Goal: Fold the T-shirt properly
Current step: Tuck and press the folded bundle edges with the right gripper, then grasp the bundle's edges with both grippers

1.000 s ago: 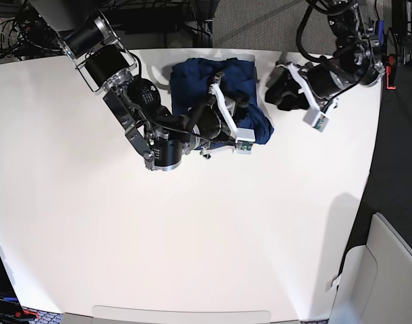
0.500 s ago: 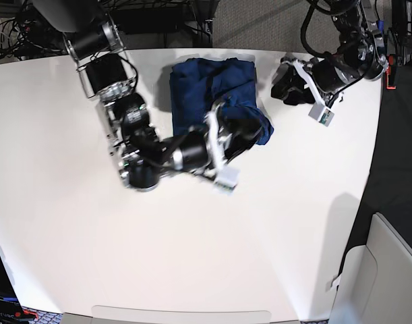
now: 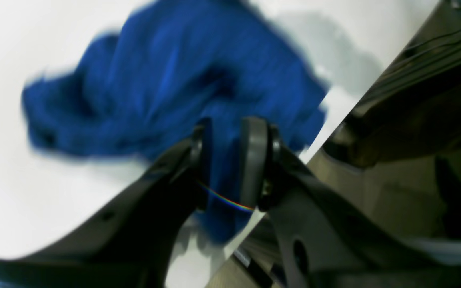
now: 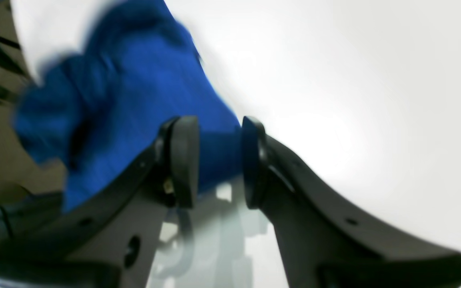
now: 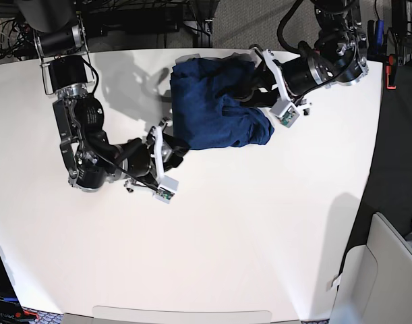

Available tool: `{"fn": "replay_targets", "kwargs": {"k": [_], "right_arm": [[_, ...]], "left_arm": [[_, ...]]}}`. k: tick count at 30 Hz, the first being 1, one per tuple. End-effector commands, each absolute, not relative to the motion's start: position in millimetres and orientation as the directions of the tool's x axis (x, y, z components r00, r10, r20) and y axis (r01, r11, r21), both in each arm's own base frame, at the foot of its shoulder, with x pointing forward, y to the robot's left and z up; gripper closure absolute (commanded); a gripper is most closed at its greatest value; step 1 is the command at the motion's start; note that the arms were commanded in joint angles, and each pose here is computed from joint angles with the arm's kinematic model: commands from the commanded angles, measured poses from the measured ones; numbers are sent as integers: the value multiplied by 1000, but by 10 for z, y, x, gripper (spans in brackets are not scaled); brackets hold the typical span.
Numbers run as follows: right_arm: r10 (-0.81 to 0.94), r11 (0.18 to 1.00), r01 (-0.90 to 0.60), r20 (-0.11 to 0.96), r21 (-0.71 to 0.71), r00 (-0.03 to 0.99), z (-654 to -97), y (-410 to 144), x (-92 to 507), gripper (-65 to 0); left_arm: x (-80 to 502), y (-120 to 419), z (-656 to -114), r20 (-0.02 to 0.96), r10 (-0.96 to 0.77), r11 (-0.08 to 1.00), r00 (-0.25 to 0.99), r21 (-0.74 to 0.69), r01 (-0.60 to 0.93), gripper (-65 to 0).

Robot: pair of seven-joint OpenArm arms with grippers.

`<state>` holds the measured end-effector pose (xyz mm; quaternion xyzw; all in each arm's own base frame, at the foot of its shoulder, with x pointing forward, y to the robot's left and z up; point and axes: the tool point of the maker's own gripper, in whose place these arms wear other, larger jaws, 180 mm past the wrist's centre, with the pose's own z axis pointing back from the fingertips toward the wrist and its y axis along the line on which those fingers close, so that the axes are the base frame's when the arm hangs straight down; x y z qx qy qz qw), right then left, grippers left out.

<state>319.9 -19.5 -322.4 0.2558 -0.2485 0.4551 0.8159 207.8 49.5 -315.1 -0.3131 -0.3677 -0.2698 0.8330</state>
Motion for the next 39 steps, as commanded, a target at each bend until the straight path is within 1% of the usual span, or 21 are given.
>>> {"fn": "replay_targets", "kwargs": {"k": [1,4,6,8,11,19,22,25,30,34,36,39], "right_arm": [[591,437,-882,683,176,429,-3066,-131,3259,-165],[591,439,-878,675,191,442,-3125,-140,3206,-165],[591,439,-877,673,194,444,-3135,-140,3196,-165],[590,438,-876,672,200,448,-3153,-134,3176,-165],[587,435,-877,675,203,447,-3146,-113,3173,-165],[581,444,-872,674,208,456,-3155,-132,3186,-165],[564,462,-861,680,211,469,-3141,-177,3218,-165],[555,469,-857,684,213,473,-3129,-187,3236,-165],[551,465,-859,689,216,471,-3115,-150,3238,-165],[551,465,-859,689,217,472,-3120,-150,3233,-165],[552,466,-858,687,215,472,-3123,-162,3234,-165],[553,467,-858,686,215,473,-3124,-168,3235,-165]], "left_arm": [[2090,459,-3055,806,-211,642,554,-313,700,-116],[2088,427,-3070,809,-238,633,537,-290,718,-154],[2100,343,-3109,801,-235,646,551,-294,704,-178],[2086,249,-3125,810,-256,634,527,-271,724,-193],[2118,187,-3097,837,-250,635,486,-237,735,-196],[2180,223,-3069,869,-242,664,431,-176,727,-196],[2192,251,-3124,863,-282,674,420,-134,727,-195],[2138,190,-3218,845,-347,656,407,-92,750,-195],[2073,120,-3332,815,-440,625,377,-24,781,-155],[2092,159,-3344,809,-454,630,373,-4,776,-76],[2111,198,-3340,808,-456,637,374,3,771,-52],[2064,392,-3419,786,-452,680,423,-4,734,-50]]}}
